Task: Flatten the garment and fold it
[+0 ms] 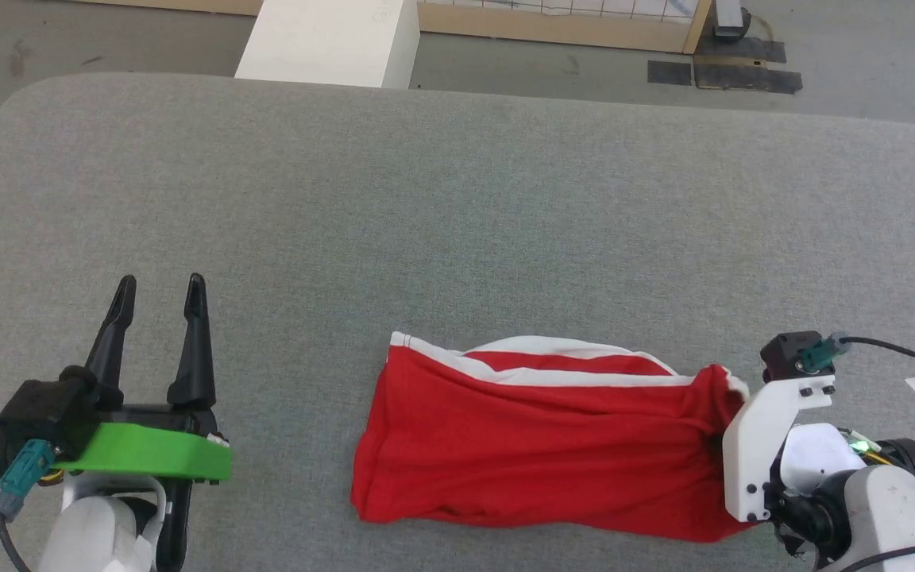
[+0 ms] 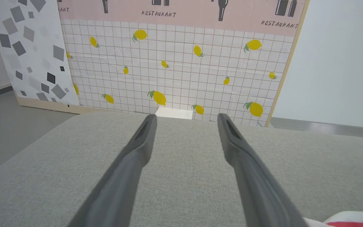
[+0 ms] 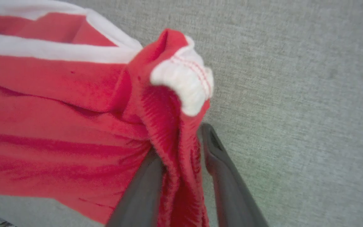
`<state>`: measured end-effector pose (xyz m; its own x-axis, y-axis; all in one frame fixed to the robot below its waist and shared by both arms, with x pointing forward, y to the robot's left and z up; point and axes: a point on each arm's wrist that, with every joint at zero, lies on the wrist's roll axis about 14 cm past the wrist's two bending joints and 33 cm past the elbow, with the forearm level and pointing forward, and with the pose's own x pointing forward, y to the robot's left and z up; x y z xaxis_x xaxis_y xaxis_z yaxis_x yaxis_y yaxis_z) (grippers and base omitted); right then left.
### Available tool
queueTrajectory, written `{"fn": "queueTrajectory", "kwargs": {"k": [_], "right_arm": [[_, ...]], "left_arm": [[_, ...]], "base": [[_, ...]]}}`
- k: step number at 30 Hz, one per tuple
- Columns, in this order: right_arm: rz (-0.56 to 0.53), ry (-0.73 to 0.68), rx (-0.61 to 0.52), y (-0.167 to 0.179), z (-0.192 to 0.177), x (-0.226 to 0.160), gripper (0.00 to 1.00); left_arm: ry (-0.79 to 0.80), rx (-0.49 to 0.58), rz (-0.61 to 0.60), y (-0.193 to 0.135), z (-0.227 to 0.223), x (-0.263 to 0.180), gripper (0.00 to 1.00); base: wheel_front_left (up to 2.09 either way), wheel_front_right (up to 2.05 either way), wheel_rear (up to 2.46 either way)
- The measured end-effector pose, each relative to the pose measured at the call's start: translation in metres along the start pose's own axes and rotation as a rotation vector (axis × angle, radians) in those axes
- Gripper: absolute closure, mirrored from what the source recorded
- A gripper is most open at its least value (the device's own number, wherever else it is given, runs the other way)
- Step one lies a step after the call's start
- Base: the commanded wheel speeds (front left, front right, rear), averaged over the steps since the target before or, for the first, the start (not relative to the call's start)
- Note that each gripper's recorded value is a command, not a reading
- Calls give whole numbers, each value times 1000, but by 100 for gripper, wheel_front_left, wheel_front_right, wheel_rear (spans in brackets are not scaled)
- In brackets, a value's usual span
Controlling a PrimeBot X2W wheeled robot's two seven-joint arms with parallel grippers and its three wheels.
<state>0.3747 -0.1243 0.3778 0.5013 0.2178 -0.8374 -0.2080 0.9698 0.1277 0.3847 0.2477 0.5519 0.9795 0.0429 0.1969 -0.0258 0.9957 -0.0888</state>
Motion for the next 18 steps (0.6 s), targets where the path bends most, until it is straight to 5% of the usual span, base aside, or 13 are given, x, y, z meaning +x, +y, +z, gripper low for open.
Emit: {"fn": "queueTrajectory", "kwargs": {"k": [4,12,18], "right_arm": [[-25,2,32,-13,2,-5,100],[-268,31,62,-104,0,-38,100],[-303,61,16,-110,4,-53,100]], "left_arm": [[-4,16,-10,-3,1,1,0],[-18,16,-29,-9,5,3,0],[-22,12,-39,-12,6,4,0]], "base": [[0,0,0],[0,0,0],[0,0,0]]}}
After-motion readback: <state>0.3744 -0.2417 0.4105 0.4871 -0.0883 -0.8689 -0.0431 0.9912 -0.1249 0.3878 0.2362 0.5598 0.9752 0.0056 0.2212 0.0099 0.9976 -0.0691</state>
